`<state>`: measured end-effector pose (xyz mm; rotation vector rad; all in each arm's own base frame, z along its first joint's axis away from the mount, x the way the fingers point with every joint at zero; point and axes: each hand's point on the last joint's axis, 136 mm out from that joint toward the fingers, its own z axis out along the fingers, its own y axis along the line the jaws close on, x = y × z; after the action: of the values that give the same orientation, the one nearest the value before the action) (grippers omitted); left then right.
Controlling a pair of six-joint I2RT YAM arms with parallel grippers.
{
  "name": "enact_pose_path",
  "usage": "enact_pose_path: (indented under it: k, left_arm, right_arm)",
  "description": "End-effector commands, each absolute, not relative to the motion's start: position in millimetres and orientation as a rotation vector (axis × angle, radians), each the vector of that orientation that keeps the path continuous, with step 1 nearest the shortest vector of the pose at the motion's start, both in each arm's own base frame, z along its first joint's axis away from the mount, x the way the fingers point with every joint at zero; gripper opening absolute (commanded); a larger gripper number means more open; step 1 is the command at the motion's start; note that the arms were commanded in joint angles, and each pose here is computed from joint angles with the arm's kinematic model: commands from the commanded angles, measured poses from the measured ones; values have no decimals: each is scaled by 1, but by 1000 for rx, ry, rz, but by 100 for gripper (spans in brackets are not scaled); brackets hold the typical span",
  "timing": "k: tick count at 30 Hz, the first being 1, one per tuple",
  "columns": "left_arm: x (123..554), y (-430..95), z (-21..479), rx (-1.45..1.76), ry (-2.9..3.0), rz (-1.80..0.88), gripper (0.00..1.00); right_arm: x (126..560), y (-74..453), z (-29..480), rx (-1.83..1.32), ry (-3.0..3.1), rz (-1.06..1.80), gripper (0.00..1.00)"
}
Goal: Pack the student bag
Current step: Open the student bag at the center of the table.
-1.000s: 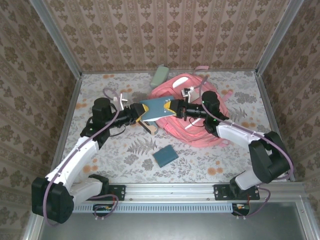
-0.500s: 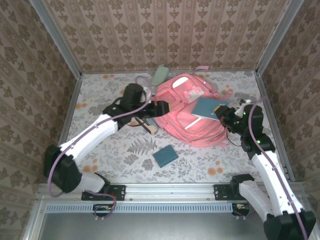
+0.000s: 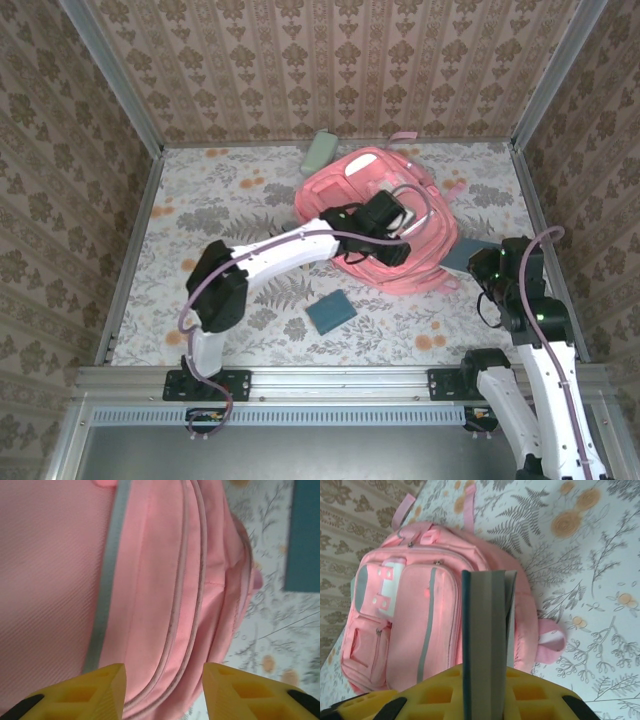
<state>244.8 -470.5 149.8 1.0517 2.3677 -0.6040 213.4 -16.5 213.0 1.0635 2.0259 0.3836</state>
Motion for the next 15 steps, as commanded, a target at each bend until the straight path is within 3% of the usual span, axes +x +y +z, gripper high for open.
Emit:
enact_pose_path:
  k: [1, 10, 15]
  left_arm:
    - [256, -477, 146, 1183, 2251, -370, 46]
    - [263, -506, 111, 1325, 2130, -113, 49]
    - [277, -502, 96, 1315, 2113, 56, 39]
  right_arm:
    - [205, -29, 223, 1069, 1993, 307, 6]
    - [205, -21, 223, 1046, 2007, 357, 7]
    - [206, -19, 225, 1034, 2006, 371, 7]
